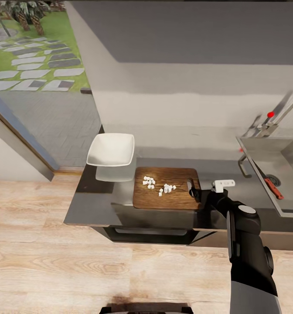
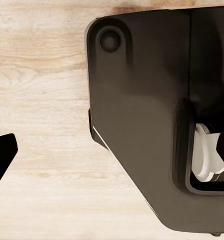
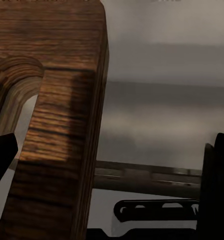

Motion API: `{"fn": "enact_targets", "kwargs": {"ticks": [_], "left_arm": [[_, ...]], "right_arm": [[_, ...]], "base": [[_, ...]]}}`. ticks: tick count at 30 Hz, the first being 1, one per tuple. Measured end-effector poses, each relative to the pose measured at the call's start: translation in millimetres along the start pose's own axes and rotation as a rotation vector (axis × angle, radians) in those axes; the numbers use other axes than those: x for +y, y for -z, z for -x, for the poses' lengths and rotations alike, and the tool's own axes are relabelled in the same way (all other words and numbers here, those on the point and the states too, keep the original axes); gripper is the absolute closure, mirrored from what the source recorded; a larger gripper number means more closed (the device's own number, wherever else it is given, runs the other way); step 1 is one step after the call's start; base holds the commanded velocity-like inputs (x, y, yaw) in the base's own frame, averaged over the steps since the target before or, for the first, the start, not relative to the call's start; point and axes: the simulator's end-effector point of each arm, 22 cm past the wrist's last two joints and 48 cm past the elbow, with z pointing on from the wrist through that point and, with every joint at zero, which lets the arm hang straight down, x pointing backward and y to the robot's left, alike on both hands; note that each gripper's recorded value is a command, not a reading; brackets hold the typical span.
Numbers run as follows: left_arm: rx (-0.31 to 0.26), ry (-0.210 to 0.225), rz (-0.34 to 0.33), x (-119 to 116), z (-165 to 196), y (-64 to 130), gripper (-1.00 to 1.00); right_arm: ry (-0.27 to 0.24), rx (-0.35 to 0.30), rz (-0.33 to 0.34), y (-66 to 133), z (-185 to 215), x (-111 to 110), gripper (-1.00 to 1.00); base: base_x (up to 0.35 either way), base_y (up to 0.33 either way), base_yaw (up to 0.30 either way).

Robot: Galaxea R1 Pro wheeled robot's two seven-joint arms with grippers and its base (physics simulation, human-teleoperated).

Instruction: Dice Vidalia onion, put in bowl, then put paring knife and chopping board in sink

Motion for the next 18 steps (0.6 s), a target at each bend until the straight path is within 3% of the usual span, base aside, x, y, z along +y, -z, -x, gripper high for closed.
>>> {"fn": "enact_targets", "kwargs": {"ticks": [18], "left_arm": [[0.002,0.0,0.0,0.1,-0.8,0.1,-1.0]], "right_arm": [[-0.003,0.0,0.001,0.1,0.1,-0.1,-1.0]], "base": [[0.0,0.0,0.0]]}}
